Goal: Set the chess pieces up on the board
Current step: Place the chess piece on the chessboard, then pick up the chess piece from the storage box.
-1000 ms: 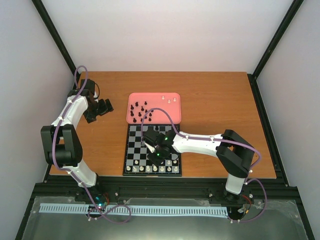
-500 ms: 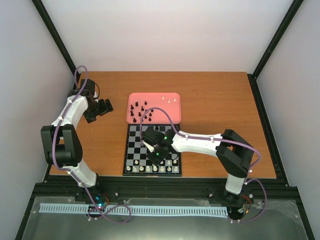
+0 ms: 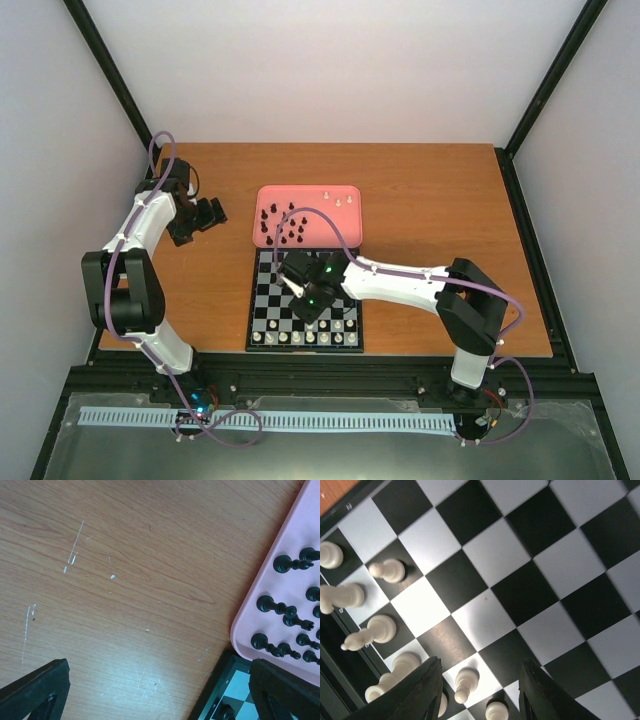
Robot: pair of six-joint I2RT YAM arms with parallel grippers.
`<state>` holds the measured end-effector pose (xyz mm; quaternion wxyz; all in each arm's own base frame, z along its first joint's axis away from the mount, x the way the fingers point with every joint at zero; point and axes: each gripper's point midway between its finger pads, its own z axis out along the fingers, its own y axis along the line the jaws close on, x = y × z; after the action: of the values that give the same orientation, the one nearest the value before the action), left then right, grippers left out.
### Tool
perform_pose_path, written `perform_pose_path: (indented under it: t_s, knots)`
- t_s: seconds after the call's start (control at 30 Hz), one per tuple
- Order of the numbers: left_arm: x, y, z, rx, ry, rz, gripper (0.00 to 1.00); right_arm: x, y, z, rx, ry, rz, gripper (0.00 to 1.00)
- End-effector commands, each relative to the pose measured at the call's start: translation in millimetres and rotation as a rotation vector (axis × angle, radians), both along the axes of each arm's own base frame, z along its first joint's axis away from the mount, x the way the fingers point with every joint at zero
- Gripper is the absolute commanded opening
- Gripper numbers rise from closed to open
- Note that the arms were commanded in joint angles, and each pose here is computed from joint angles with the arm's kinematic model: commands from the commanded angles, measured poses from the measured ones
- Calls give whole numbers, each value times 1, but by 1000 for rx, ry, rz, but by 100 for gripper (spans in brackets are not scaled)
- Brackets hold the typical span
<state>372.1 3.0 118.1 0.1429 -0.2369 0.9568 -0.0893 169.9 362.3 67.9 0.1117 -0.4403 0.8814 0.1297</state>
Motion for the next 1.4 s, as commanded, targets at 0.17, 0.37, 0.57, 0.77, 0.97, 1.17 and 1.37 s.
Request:
perform_pose_path:
  t_s: [0.17,0.37,0.57,0.77,0.97,1.17,1.37]
  knots:
    - [6,-2,21,5,-66,-20,100,69,11,71,40,-220,-75,49]
    - [6,-3,26,3,-75,-23,100,182,-20,98,77,-234,-352,50]
    - [6,-5,26,-9,-73,-25,100,285,-53,83,57,-241,-556,46]
    - [8,-5,18,-12,-49,-25,100,348,-75,57,76,-229,-620,42]
    - [12,-5,7,-13,-23,-24,100,355,-73,25,82,-173,-577,40]
    - [16,-4,-3,-16,3,-22,100,353,-69,2,78,-133,-563,38]
    - [17,-4,-7,-16,15,-23,100,352,-69,-15,59,-109,-567,36]
